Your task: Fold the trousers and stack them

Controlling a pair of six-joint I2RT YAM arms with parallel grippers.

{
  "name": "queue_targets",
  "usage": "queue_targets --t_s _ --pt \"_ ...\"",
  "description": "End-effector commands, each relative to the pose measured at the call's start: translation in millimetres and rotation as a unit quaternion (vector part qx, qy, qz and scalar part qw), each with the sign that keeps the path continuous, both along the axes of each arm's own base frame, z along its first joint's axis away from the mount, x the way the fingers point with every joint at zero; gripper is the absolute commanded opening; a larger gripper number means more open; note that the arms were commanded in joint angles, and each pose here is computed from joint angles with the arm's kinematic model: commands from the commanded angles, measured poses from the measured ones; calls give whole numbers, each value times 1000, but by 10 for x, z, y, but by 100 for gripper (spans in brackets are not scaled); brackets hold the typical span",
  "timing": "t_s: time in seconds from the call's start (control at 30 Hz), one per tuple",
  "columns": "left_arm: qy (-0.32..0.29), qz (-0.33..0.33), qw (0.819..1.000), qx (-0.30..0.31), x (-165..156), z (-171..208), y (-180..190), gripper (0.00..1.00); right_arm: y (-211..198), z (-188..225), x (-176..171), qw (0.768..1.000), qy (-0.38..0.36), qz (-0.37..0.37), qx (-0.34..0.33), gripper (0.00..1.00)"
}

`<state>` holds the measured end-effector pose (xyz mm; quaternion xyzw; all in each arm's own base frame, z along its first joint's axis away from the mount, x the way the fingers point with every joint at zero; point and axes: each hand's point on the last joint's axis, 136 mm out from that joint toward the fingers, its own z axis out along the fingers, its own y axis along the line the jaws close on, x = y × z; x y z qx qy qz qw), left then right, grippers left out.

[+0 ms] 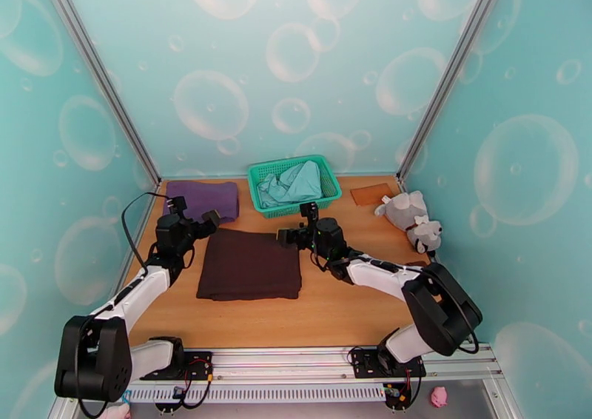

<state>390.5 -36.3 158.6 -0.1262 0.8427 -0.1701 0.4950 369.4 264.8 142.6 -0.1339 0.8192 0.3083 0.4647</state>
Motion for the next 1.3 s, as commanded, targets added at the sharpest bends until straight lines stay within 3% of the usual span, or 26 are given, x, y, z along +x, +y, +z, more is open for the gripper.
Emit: queue_targets --t_s 0.0,0.07,0.2,0.3,0.5,0.67,0.93,1.27 --pt "129 5 992 5 -359 -511 18 99 332 -287 -286 995 22 83 -58 94" --pt "172 29 984 24 -472 -714 128 99 430 -346 -358 992 20 87 -93 91" --pt "222 16 975 -2 -579 -1055 74 97 463 -433 -361 990 74 90 -76 84" --pt "216 6 976 -29 -588 -1098 -42 98 338 -696 -417 980 163 86 -78 77" --pt "230 23 972 -35 -666 -1204 -8 99 81 -1052 -537 969 224 68 -80 72" --pt "244 0 969 -41 -675 -1301 -106 99 -59 -1159 -556 966 237 56 -88 71" --pt "224 -155 958 -86 -775 -1195 -826 99 -97 -1225 -545 964 248 53 -81 71" --pt "238 -185 952 -56 -881 -1307 -998 88 -92 -1243 -541 963 250 53 -82 70"
